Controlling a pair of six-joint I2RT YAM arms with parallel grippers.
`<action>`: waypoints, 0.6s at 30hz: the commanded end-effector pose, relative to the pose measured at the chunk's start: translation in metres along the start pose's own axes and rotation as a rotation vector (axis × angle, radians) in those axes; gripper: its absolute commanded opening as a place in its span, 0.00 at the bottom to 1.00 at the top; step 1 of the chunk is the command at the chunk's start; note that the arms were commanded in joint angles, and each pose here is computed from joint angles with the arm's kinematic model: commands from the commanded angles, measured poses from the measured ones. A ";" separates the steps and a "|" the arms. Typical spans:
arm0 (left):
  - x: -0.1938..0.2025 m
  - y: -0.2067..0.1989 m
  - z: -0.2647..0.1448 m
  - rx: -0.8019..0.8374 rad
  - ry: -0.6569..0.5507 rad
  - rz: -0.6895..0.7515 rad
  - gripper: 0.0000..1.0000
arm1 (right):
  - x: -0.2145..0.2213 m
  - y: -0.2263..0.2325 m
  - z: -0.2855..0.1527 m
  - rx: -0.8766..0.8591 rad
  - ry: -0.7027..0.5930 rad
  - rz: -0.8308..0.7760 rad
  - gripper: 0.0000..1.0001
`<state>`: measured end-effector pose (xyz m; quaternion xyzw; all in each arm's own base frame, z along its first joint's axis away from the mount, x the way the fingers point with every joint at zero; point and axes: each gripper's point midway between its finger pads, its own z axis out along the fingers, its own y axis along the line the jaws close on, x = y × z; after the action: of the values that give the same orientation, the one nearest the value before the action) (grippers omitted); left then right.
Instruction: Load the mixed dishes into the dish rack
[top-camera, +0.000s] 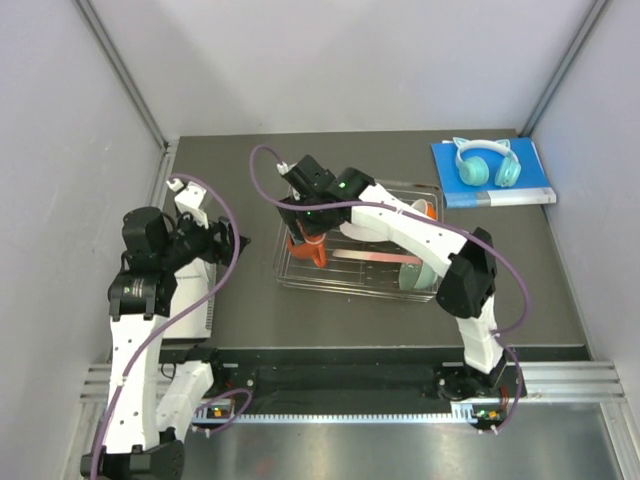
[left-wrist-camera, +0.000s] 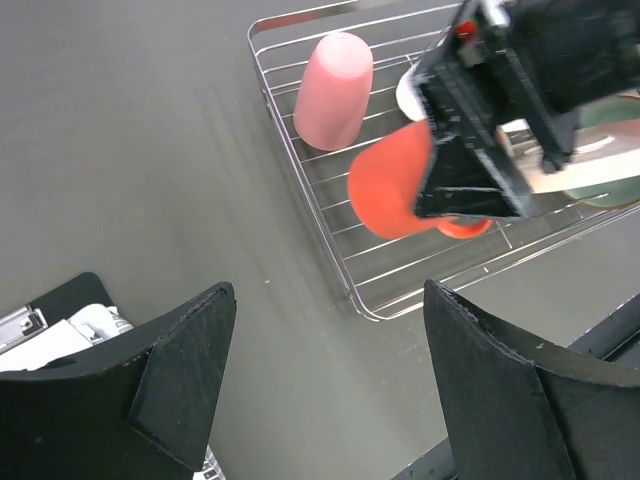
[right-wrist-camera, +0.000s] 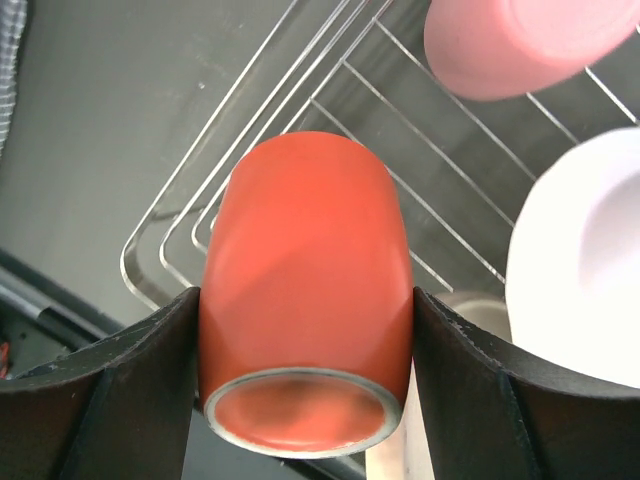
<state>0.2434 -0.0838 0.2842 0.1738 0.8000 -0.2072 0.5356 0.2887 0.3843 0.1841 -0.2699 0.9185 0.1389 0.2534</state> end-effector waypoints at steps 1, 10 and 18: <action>-0.008 0.000 -0.002 -0.002 -0.047 0.054 0.80 | -0.023 0.001 0.003 0.019 -0.061 -0.029 0.00; -0.004 -0.001 -0.002 0.004 -0.047 0.058 0.80 | -0.003 -0.016 0.038 0.104 0.014 -0.064 0.00; -0.004 -0.005 -0.003 0.022 -0.067 0.068 0.80 | 0.008 -0.023 0.055 0.127 0.056 -0.086 0.00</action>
<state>0.2376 -0.0845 0.2761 0.1840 0.7960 -0.2044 0.5392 0.3044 0.3787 0.1231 -0.2945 0.9275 0.0605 0.2221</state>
